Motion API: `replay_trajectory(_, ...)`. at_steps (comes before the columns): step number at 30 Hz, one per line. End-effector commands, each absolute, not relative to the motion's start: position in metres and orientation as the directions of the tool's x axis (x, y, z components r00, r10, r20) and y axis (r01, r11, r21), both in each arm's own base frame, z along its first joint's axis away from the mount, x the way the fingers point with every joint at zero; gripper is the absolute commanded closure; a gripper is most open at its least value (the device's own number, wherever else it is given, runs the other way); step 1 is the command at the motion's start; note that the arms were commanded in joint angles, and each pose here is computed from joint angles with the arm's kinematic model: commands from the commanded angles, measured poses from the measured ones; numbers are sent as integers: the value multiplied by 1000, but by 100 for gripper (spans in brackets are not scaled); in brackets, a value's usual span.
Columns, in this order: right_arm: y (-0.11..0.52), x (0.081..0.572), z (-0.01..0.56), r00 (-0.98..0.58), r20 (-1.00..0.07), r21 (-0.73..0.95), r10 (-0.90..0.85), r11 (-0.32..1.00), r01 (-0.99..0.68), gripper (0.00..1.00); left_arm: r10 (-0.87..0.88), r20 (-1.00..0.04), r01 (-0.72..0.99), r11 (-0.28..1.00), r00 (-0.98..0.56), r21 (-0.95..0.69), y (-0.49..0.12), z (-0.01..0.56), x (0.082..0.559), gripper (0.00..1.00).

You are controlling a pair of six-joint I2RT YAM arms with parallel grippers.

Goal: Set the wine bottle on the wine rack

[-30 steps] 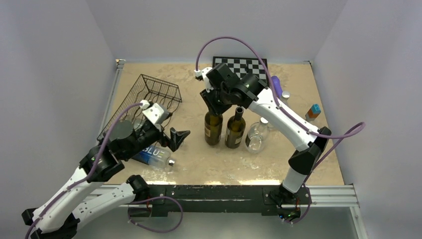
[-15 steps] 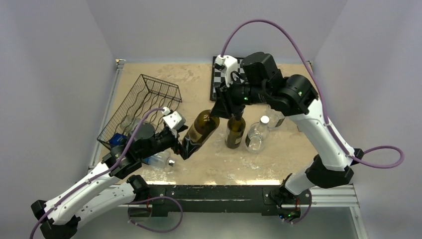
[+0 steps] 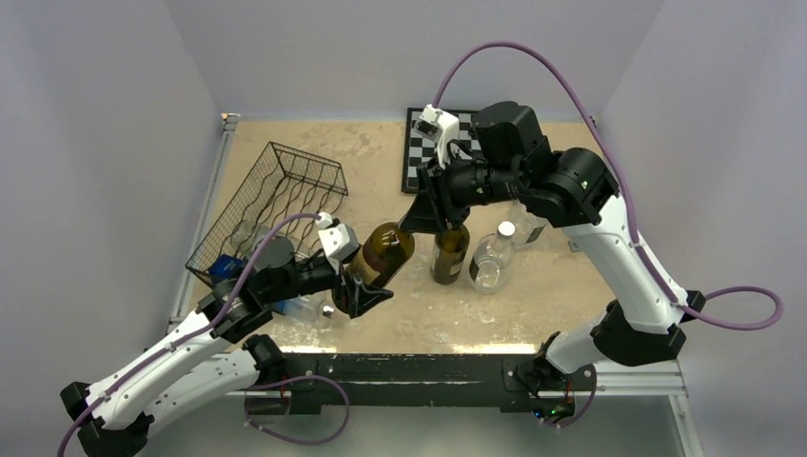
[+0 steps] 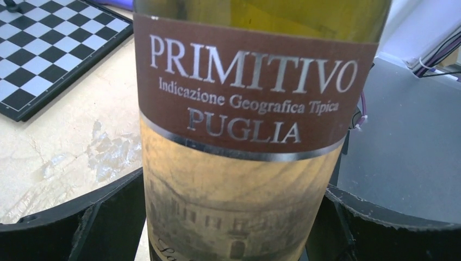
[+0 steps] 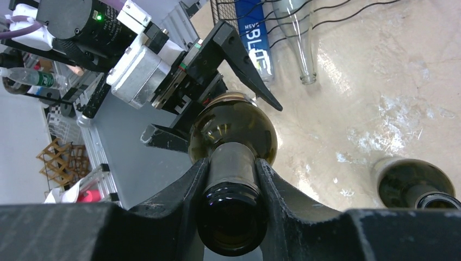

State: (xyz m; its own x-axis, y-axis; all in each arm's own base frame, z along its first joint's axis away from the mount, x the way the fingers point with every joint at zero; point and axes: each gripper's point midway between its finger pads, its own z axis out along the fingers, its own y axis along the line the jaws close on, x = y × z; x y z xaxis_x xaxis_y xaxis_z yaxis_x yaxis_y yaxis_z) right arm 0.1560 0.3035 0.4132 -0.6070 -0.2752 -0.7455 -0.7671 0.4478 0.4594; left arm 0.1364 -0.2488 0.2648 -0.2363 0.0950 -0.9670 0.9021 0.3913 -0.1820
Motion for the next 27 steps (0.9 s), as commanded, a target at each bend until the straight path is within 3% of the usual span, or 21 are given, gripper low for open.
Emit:
replay_trajectory(1,310,131,468,-560,-814,509,-157,273,-816,100,108,-971,922,351,-213,-163,-252,264,133,1)
replay_trajectory(12,308,127,476,-531,-839,494,-123,241,-836,100,169,-960,933,322,-221,-158,-243,250,119,1)
replay_trajectory(15,309,126,477,-529,-840,496,-119,229,-838,100,170,-961,935,317,-220,-158,-243,252,118,8)
replay_trajectory(16,309,125,478,-529,-841,497,-117,223,-839,100,175,-960,935,317,-221,-158,-243,252,118,13)
replay_trajectory(20,313,122,479,-512,-851,488,-120,181,-854,100,204,-955,947,284,-215,-152,-248,257,117,69)
replay_trajectory(21,314,121,479,-513,-850,492,-118,168,-854,100,214,-954,949,279,-212,-149,-249,259,118,89)
replay_trajectory(22,315,121,478,-514,-850,494,-115,165,-854,100,222,-952,947,285,-213,-145,-250,260,120,100)
replay_trajectory(27,316,129,465,-529,-839,498,-127,210,-841,100,219,-963,936,343,-159,-77,-247,270,136,100)
